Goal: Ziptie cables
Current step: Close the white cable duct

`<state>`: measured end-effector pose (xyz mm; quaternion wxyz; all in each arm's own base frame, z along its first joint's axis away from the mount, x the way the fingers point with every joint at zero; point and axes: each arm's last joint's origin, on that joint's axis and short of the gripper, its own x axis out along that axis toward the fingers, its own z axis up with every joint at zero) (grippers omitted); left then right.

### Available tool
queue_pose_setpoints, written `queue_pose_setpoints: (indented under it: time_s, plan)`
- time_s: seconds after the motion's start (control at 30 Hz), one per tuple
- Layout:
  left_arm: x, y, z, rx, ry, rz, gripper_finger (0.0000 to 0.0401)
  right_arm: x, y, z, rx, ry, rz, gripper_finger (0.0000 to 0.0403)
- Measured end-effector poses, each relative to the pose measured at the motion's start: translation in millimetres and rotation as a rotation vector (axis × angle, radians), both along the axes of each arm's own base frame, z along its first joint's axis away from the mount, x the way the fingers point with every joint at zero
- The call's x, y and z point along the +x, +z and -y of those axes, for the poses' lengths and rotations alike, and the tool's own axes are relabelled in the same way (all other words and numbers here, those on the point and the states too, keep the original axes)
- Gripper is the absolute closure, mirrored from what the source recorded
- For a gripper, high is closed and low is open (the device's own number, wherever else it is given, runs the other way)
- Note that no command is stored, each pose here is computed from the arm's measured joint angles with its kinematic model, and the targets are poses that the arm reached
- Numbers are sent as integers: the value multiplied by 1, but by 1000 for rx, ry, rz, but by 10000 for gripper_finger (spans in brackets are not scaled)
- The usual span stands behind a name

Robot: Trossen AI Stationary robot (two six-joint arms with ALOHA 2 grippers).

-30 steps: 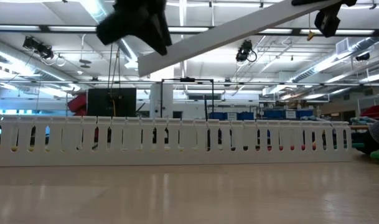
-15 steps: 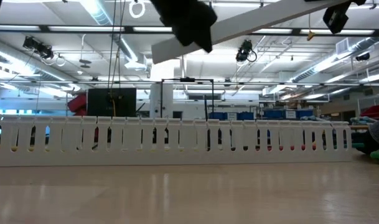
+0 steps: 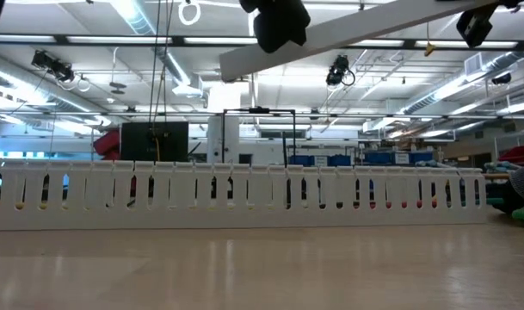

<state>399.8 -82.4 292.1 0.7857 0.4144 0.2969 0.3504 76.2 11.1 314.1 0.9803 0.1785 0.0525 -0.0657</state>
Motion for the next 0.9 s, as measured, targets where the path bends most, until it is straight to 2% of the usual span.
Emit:
queue_pose_setpoints:
  time_s: [0.17, 0.27, 0.5, 0.7, 0.8, 0.9]
  plan:
    - [0, -5, -12, -3, 10, -62, 163, 5, 1, -1, -9, -8, 6, 403]
    - [0, -9, -18, -49, 3, -60, 138, 8, 1, -2, -21, -10, -3, 403]
    - [2, -6, -14, -60, -10, -18, 77, 13, 0, -4, -26, -11, -20, 403]
    - [0, -6, 2, -86, -81, -10, 72, 14, 1, -4, -28, -10, -8, 403]
    - [0, -6, 2, -86, -75, -5, 73, 14, 3, -4, -26, -11, 4, 403]
    - [2, -10, -3, -42, -38, -42, 73, 15, 4, -5, -20, 1, 15, 403]
